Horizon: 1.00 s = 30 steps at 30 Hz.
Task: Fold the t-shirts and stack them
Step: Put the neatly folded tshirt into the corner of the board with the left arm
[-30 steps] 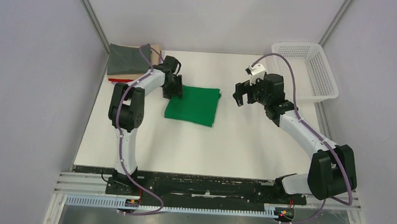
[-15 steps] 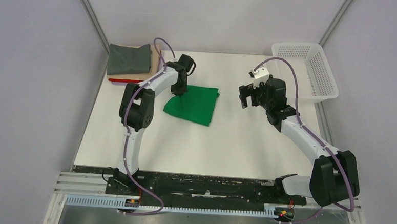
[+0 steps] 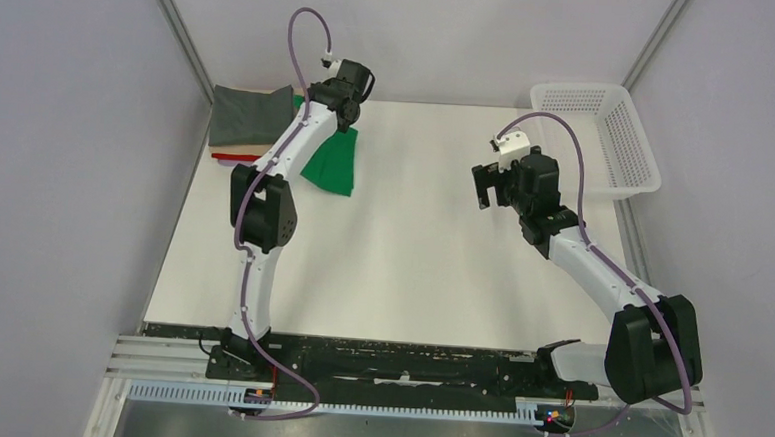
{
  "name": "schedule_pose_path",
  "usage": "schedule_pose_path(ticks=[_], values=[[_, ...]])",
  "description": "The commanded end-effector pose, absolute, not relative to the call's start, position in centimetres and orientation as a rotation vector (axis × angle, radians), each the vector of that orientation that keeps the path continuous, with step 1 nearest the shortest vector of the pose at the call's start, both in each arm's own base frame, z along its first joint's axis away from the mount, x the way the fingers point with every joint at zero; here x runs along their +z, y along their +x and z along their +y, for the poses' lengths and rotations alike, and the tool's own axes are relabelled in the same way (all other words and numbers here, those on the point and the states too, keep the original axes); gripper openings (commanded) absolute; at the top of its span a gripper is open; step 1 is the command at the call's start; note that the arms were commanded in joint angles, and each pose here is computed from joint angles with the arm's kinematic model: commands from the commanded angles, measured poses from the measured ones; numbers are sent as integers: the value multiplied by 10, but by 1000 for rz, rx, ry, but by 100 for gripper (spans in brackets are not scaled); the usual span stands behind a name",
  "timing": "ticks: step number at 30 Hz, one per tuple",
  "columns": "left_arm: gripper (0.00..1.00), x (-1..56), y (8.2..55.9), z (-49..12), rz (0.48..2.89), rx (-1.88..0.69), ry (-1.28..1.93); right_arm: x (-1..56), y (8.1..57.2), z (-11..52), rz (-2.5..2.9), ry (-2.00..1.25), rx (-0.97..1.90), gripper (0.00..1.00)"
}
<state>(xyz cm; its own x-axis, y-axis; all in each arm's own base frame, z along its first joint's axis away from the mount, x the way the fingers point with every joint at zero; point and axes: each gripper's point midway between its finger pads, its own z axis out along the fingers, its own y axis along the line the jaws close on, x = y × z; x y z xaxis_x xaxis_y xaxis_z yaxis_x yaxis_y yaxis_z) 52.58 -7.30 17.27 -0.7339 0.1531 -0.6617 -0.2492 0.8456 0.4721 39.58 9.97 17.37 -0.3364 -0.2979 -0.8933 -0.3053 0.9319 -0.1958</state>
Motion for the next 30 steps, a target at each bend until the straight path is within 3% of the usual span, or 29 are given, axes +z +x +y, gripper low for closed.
schedule_pose_path(ticks=[1,10,30], values=[[2,221,540,-40,2153,924,-18,191,400,88,1883,-400,-57,98],[2,285,561,-21,2017,963,31,186,402,83,1904,-389,-96,98],[2,379,569,-21,1808,795,-35,182,404,72,1933,-350,-159,98]])
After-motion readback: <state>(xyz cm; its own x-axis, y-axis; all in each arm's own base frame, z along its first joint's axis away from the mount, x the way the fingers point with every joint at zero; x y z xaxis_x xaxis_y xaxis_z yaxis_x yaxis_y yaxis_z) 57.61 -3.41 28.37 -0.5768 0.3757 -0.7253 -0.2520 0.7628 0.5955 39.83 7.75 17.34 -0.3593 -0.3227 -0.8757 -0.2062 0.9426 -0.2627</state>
